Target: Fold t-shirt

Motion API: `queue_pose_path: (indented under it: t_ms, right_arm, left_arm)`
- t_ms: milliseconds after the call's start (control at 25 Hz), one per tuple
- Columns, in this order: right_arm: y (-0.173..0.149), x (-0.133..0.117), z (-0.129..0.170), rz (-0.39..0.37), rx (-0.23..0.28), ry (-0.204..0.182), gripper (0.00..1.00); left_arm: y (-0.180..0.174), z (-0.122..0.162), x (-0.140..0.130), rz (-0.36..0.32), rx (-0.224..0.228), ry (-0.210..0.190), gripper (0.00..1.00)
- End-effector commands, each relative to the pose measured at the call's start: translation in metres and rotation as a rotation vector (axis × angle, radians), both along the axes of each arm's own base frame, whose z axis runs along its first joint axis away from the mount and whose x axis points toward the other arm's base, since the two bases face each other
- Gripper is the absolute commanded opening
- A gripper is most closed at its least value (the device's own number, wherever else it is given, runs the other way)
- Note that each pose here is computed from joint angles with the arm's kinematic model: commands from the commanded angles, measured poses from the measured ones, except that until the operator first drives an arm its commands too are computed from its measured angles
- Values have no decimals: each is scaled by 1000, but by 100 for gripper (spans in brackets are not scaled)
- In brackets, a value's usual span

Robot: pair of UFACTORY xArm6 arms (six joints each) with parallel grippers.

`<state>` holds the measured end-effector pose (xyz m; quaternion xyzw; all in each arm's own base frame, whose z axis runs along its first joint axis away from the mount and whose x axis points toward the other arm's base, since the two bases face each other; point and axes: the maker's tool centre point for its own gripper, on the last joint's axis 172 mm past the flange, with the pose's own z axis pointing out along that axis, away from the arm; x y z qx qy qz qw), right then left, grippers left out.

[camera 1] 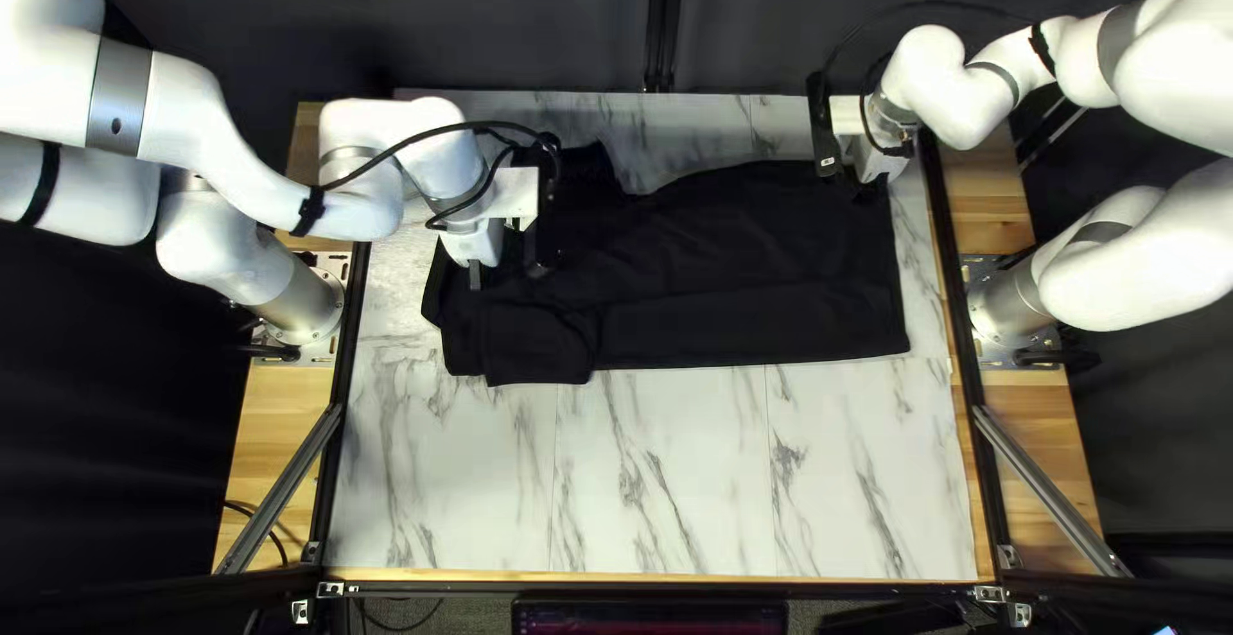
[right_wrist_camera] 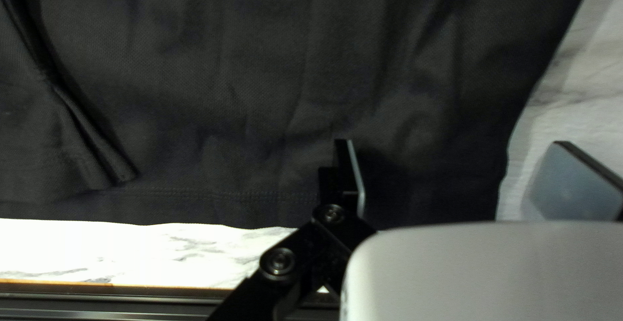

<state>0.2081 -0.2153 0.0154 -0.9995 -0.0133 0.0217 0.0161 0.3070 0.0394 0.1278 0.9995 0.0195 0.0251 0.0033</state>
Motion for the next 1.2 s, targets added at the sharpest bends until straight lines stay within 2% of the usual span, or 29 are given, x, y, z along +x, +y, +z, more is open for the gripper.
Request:
queue_pose_path:
  t_ms: [40, 280, 520, 720, 1200]
  right_arm:
    - [1, 1, 3, 3, -2, 0, 0]
    - [2, -1, 3, 4, -3, -9, 0]
    - [17, 5, 34, 2, -34, -21, 0]
    - [27, 9, 47, 3, -64, -22, 0]
    - [32, 13, 48, 19, -86, -29, 0]
  left_arm:
    - [0, 0, 0, 0, 0, 0, 100]
    - [0, 0, 0, 0, 0, 0, 100]
    - [0, 0, 0, 0, 0, 0, 100]
    - [0, 0, 0, 0, 0, 0, 100]
    - [0, 0, 0, 0, 0, 0, 100]
